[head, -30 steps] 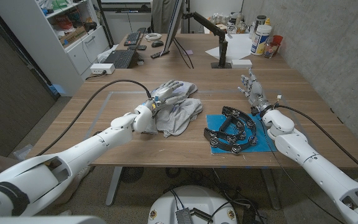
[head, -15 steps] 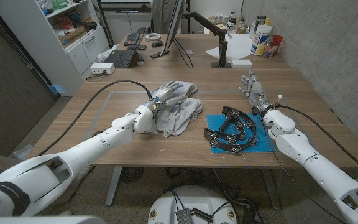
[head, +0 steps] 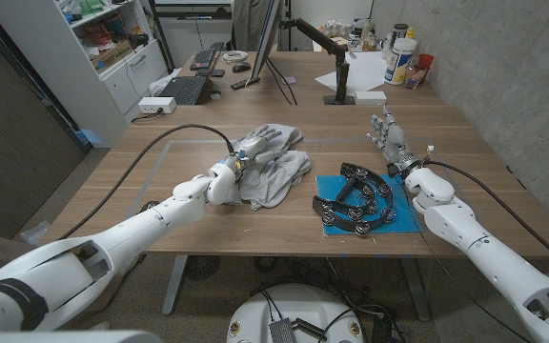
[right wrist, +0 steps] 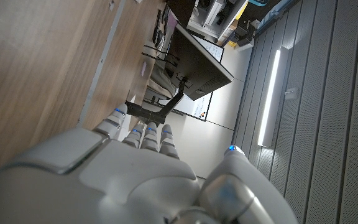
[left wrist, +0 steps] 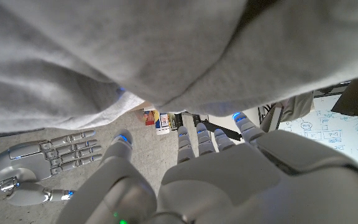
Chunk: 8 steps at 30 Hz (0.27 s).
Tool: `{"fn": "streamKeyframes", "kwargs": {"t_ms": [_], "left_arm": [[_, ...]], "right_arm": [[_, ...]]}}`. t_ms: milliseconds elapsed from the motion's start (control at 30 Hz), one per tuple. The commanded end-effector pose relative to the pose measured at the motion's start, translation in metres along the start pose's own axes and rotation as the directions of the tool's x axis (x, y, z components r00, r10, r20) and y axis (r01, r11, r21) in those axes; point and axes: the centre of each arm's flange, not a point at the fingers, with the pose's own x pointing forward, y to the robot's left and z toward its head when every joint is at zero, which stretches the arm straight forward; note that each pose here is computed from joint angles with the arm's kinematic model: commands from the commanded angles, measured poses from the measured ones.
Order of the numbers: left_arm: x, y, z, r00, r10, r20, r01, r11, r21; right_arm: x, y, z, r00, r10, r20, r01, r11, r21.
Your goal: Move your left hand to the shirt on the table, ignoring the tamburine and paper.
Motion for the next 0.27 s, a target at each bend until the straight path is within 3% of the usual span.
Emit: {"fn": "streamKeyframes", "kwargs": {"t_ms": [33,267], "left_arm": [[-0.0021,-0.0069,0.0015,1.000,-0.013,-0.003,0.013,1.000,-0.014],[-0.0037,-0.0075,0.0001,1.000,-0.005,-0.003,0.004,1.000,-0.013]], "right_arm": [[0.0007,-0.0007,0.0001,1.000,-0.007,0.001,0.007,1.000,0.003],[0.0013,0.0025,-0.0010,1.000,-0.001,-0.002,0.001,1.000,0.003]]}}
